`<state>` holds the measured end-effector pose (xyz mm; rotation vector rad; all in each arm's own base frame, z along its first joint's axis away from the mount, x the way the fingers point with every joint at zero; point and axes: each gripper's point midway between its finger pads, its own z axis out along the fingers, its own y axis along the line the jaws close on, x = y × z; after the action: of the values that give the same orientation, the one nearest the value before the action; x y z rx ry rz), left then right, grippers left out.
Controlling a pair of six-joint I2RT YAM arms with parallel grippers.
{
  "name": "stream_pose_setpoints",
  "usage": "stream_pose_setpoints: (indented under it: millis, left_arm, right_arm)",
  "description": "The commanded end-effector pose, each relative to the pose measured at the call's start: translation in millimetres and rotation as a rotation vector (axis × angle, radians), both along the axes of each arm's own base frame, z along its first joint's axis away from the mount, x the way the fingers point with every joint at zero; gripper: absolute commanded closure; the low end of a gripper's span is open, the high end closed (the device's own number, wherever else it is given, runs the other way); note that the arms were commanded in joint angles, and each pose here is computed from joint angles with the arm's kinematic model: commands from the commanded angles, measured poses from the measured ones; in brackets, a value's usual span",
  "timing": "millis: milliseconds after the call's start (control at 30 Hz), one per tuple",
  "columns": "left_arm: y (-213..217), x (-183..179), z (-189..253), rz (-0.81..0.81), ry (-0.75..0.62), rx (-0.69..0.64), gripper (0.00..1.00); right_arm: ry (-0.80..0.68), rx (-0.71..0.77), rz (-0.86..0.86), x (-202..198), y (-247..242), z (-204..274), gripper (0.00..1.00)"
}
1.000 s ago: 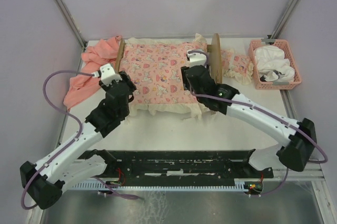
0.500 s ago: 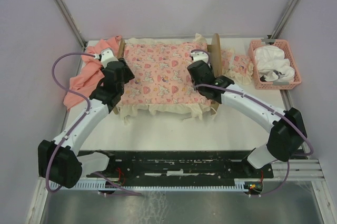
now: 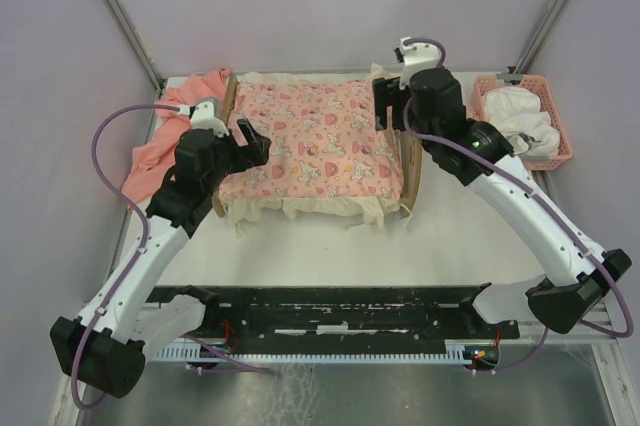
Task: Set up the pet bed
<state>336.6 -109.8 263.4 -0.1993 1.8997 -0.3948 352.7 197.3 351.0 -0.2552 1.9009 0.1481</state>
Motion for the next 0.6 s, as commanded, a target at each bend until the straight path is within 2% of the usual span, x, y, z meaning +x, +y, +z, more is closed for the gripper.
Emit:
stream_pose_setpoints:
  millis: [0, 133, 233, 367, 467, 567]
  left_arm:
    - [-25, -30, 0, -0.22, -0.016, 0.003, 0.01]
    - [-28, -44, 6, -0.246, -0.091, 0.019, 0.01]
    - [-41, -52, 6, -0.324, -0.14, 0.075, 0.01]
    - [-44, -60, 8, -0.367, -0.158, 0.1, 0.01]
    - [-37, -61, 4, -0.323, -0.158, 0.129, 0.01]
    - [-27, -59, 4, -0.27, -0.151, 0.144, 0.01]
  right_arm:
    - [-0.05, -0.071, -0.153, 29, -59, 23, 0.11]
    - [-0.04, -0.107, -0.192, 60, -102, 17, 0.06]
    - [0.013, -0.179, -0.172, 86, -124, -12, 0.06]
    - [0.157, -0.317, -0.175, 121, -154, -82, 0.12]
    - [0.25, -0.34, -0.136, 139, -169, -124, 0.19]
    - [0.299, -0.377, -0.096, 155, -179, -149, 0.21]
